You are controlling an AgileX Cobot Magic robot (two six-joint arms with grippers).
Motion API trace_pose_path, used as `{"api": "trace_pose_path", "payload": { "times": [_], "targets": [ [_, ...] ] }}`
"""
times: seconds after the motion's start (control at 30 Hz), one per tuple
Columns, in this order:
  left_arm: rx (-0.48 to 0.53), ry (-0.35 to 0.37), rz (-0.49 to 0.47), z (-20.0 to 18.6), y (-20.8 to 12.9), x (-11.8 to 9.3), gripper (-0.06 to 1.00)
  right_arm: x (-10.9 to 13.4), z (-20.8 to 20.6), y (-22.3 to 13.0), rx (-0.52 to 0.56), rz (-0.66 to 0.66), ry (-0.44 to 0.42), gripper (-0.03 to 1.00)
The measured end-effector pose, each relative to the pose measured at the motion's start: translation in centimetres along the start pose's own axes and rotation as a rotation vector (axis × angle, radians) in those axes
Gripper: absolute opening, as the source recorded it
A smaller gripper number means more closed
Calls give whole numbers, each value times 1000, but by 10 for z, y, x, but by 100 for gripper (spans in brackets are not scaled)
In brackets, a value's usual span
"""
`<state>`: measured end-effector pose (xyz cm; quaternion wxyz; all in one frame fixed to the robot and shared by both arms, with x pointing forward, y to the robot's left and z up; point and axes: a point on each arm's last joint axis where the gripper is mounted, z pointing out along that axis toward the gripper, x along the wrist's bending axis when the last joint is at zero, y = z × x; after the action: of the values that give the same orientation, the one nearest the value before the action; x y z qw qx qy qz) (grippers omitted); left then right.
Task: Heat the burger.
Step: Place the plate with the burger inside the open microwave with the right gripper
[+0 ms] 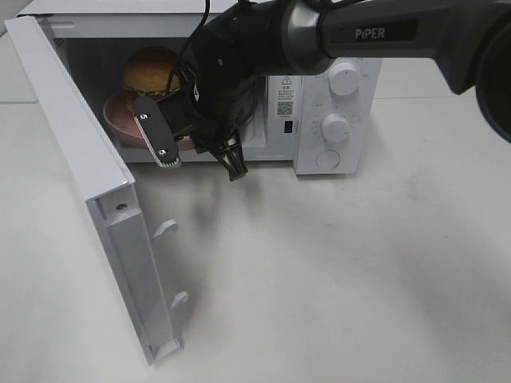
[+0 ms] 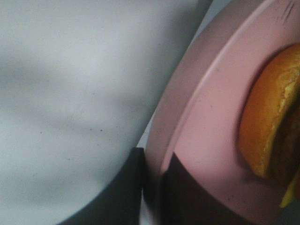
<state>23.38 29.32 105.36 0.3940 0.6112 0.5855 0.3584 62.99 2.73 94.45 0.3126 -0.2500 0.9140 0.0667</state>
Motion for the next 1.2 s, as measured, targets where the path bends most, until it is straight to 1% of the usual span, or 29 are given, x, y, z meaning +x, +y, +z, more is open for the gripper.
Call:
{"api": "trace_pose_path", "payload": {
  "times": [0.27,0.57,0.63,0.73,0.8,0.83,0.87,0.9,0.93,0.97,1.0,1.03,1.07,1.1,1.17,1.2],
  "targets": [
    [0,0,0,0,0,0,99,-10,10,-1,32,59,-10,9],
    [0,0,0,0,0,0,99,-11,26,-7,43,70,-15,9],
    [0,0,0,0,0,0,99,-12,29,-11,39,75,-32,12],
    [0,0,0,0,0,0,99,-13,29,-11,35,77,-41,14],
    [0,0,0,0,0,0,99,-17,29,-11,23,80,-71,24],
    [0,0,0,0,0,0,99,-17,29,-11,23,80,-71,24],
    [0,0,0,0,0,0,99,-17,29,-11,21,80,-76,28],
    [0,0,0,0,0,0,99,-16,30,-10,19,86,-76,37],
    [0,0,0,0,0,0,99,-16,30,-10,19,86,-76,37],
    [0,0,0,0,0,0,99,-16,30,-11,19,103,-77,45],
    [0,0,0,0,0,0,99,-16,30,-11,19,103,-77,45],
    [0,0,0,0,0,0,99,-16,30,-11,19,111,-77,48],
    [0,0,0,0,0,0,99,-16,30,-11,18,127,-76,53],
    [0,0,0,0,0,0,99,-16,30,-11,18,127,-76,53],
    [0,0,0,0,0,0,99,-13,32,-11,14,141,-59,59],
    [0,0,0,0,0,0,99,-13,32,-11,14,141,-59,59]
  ]
}}
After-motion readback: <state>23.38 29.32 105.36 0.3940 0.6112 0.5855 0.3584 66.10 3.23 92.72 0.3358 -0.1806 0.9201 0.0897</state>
